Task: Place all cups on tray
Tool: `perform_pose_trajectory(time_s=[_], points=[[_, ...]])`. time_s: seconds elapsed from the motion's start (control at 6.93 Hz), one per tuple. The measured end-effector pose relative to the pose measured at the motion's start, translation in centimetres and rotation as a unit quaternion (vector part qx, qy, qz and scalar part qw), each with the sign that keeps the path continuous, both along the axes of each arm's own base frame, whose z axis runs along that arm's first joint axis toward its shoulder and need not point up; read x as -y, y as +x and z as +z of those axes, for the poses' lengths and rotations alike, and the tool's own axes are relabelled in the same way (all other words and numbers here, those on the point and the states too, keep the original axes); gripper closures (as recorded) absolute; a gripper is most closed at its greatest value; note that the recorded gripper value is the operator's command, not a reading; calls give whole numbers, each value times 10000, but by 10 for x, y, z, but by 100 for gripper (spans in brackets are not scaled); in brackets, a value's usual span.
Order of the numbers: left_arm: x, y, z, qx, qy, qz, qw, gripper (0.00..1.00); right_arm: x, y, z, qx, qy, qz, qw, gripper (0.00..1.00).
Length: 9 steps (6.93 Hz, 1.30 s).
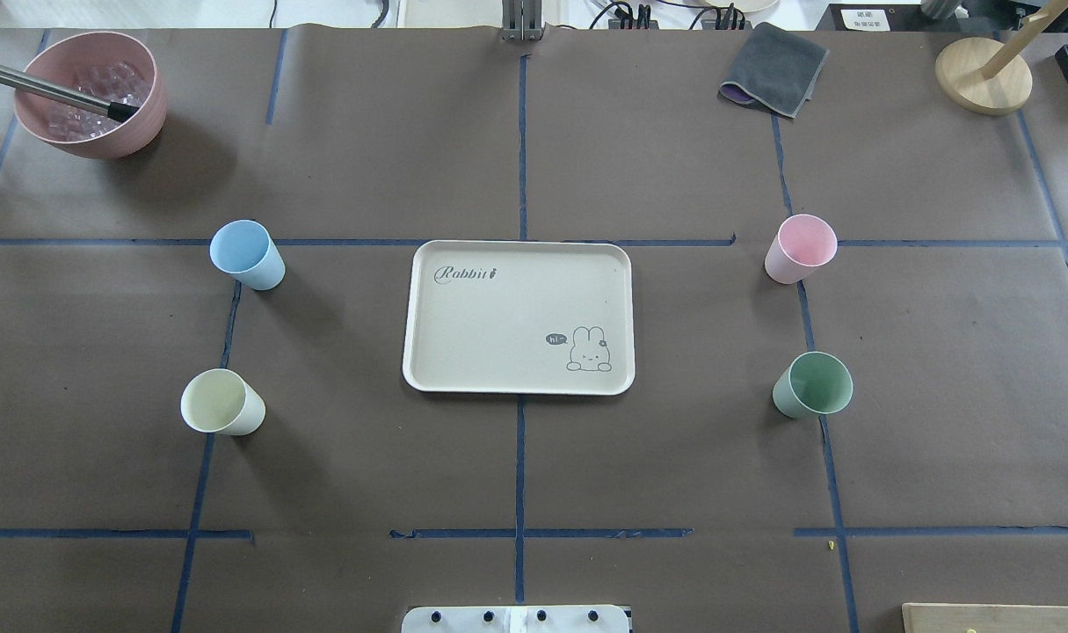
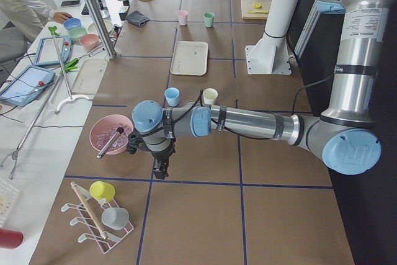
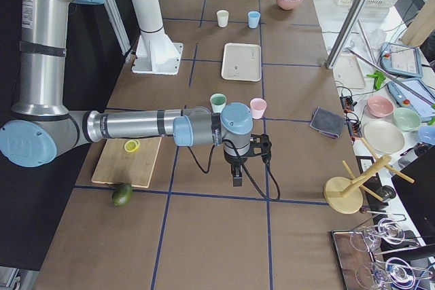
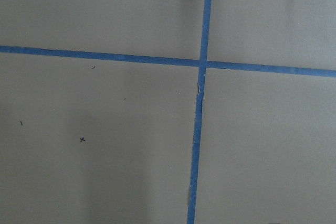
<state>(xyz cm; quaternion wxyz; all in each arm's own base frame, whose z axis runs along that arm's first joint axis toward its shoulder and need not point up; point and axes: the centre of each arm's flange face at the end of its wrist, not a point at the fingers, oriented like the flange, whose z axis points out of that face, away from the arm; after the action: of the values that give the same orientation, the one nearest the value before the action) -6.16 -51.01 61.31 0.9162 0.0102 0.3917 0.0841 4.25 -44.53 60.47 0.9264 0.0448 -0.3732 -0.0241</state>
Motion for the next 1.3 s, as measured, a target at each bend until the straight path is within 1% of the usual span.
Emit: perform_pose_trajectory(time_s=[0.87, 1.16, 1.3], points=[[0, 0, -7, 8, 48, -5, 10000, 0, 1, -1, -2, 4, 37, 1, 10000, 0], [3, 0, -13, 6, 100, -20, 9999, 0, 4, -2, -8, 15, 279, 6, 9996, 0], [9, 0, -21, -4, 183, -26, 9998, 0, 5, -3, -11, 24, 375, 11, 9993, 0]])
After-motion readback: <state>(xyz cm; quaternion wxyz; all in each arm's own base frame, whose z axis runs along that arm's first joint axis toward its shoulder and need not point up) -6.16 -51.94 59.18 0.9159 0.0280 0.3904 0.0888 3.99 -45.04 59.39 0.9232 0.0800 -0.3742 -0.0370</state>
